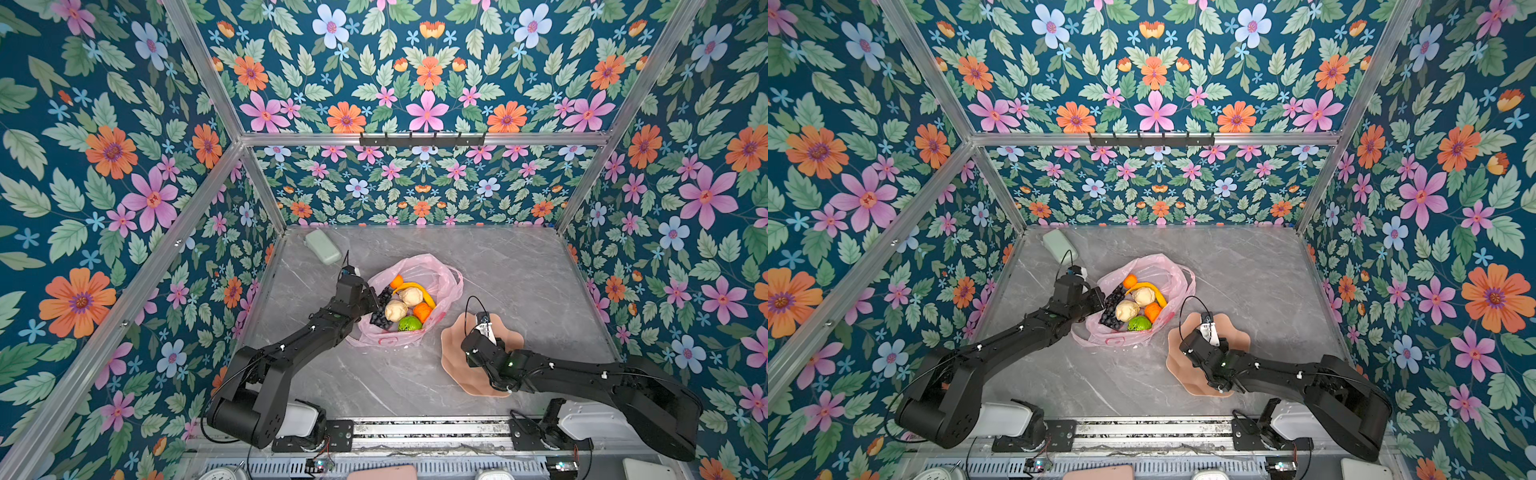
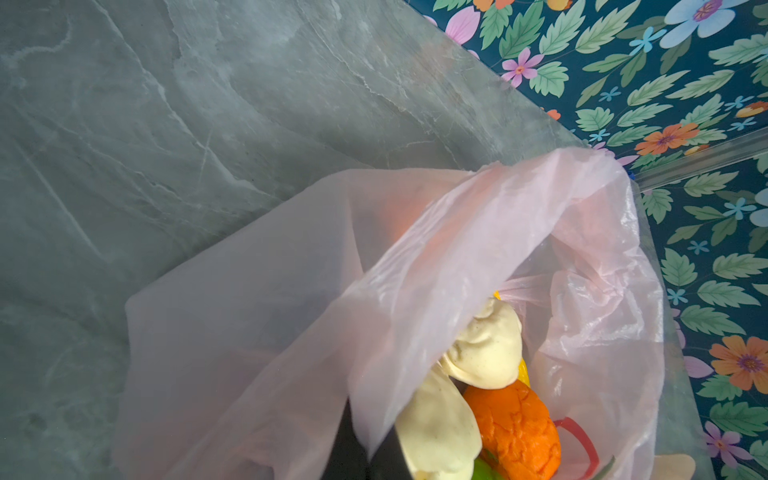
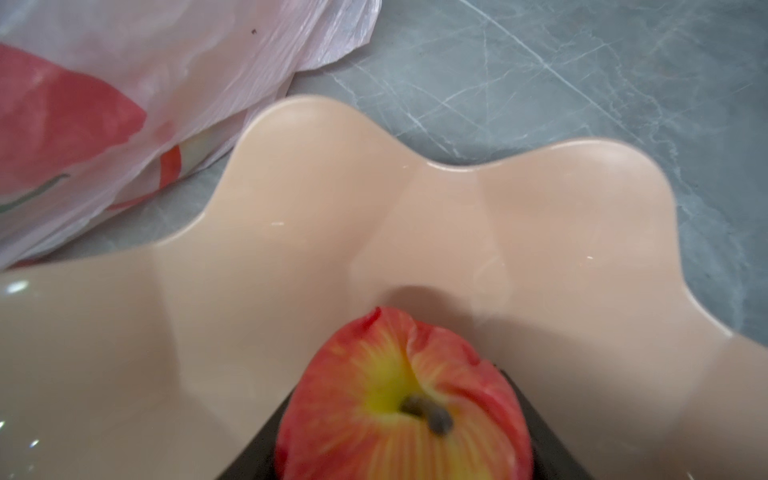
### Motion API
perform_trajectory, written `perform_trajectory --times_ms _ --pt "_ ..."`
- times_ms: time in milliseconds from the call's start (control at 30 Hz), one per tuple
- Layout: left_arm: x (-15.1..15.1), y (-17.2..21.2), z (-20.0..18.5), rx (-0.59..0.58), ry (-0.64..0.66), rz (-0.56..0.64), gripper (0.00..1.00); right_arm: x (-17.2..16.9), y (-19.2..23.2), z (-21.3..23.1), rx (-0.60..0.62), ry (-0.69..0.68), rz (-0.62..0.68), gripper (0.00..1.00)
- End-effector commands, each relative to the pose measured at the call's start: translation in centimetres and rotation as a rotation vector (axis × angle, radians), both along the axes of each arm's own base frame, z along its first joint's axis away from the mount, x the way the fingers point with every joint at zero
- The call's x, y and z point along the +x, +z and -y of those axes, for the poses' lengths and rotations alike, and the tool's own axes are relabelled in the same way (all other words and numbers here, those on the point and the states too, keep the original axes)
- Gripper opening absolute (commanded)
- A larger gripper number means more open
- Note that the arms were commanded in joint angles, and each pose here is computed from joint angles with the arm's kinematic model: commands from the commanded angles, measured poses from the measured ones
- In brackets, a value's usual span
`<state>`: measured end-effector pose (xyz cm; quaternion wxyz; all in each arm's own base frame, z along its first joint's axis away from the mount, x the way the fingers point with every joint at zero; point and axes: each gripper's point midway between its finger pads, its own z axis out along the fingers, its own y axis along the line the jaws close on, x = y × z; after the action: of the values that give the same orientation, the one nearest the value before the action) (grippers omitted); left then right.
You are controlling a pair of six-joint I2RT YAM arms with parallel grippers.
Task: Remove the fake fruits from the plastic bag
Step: 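Lower the apple into the peach bowl and open the right gripper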
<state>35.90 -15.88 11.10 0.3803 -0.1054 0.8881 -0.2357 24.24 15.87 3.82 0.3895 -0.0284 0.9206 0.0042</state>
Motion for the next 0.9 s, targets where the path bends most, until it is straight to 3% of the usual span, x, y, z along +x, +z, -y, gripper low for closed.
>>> perform_trajectory --times_ms 0,400,633,867 --pt "0.4 0.2 -0.2 0.008 0.012 0.008 0.00 1.4 0.9 -0.3 -0.014 -0.010 0.077 0.54" --pt "0.4 0.2 -0.5 0.016 0.019 0.009 0.00 6.2 1.1 -1.3 -0.061 -0.039 0.193 0.54" --pt "0.2 0.2 -1.1 0.031 0.029 0.010 0.00 5.6 0.1 -0.9 -0.045 -0.047 0.170 0.55" --pt "0.4 0.0 -1.0 0.023 0.024 0.006 0.00 5.0 0.1 -0.6 -0.028 -0.049 0.170 0.66"
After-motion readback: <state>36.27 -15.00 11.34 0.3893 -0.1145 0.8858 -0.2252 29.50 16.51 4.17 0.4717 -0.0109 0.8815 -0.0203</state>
